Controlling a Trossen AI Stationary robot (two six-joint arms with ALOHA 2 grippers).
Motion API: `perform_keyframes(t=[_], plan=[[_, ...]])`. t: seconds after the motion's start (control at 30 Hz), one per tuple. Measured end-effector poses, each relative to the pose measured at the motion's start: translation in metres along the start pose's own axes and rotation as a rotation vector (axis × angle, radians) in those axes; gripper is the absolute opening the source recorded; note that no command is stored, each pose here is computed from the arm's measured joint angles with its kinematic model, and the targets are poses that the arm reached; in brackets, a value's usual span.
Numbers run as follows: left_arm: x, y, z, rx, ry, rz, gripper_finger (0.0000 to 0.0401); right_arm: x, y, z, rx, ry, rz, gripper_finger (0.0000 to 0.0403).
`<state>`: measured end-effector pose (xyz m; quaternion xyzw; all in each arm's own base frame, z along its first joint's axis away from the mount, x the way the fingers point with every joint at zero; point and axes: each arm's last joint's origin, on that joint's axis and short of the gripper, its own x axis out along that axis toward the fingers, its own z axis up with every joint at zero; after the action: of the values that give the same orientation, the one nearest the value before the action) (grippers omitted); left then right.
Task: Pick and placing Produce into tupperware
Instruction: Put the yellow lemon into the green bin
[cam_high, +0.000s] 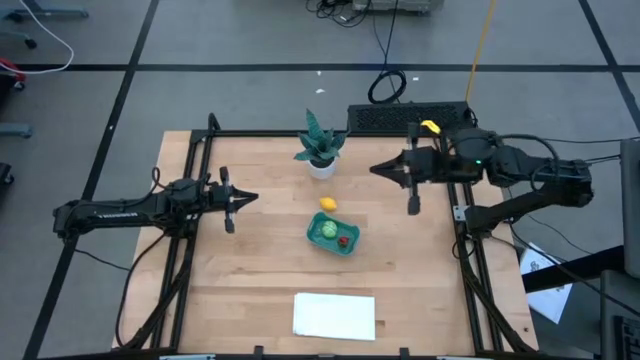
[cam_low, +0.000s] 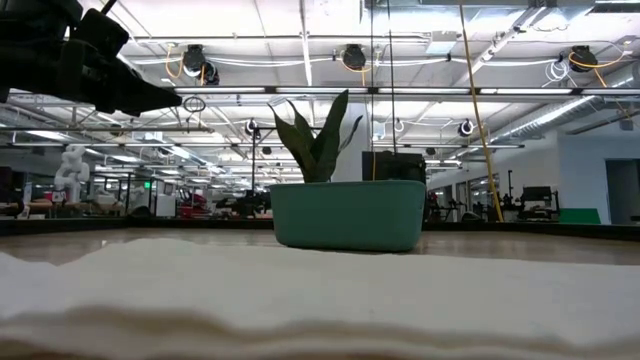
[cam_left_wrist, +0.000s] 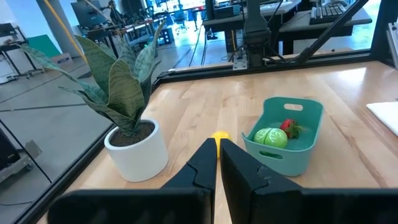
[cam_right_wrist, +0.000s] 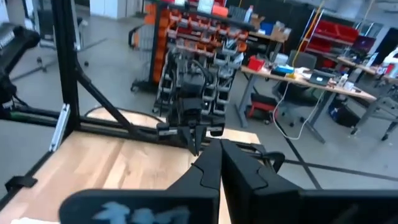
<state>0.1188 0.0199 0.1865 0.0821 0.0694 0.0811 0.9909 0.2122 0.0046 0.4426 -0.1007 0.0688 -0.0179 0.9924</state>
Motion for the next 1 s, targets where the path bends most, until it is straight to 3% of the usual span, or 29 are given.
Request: perform_keyframes(t=[0.33,0.6,0.8,1.0], plan=[[0.0,0.0,0.0,0.0,-0.006,0.001,0.0026,-0.038,-0.002,-0.017,0.11,-0.129,-0.031,0.0],[0.0,0.0,0.0,0.0,-0.005,0.001,0.0026,-0.045,0.001,-0.051,0.129,-0.033,-0.032,0.0],[0.0,0.0,0.001,0.0,-0.006,0.001,0.0026,-0.043,0.009,-0.068,0.124,-0.004,0.122,0.0],[0.0,0.0,0.0,0.0,-0.005,0.001,0.0026,-0.041,0.014,-0.088,0.072,0.001,0.138,0.0]])
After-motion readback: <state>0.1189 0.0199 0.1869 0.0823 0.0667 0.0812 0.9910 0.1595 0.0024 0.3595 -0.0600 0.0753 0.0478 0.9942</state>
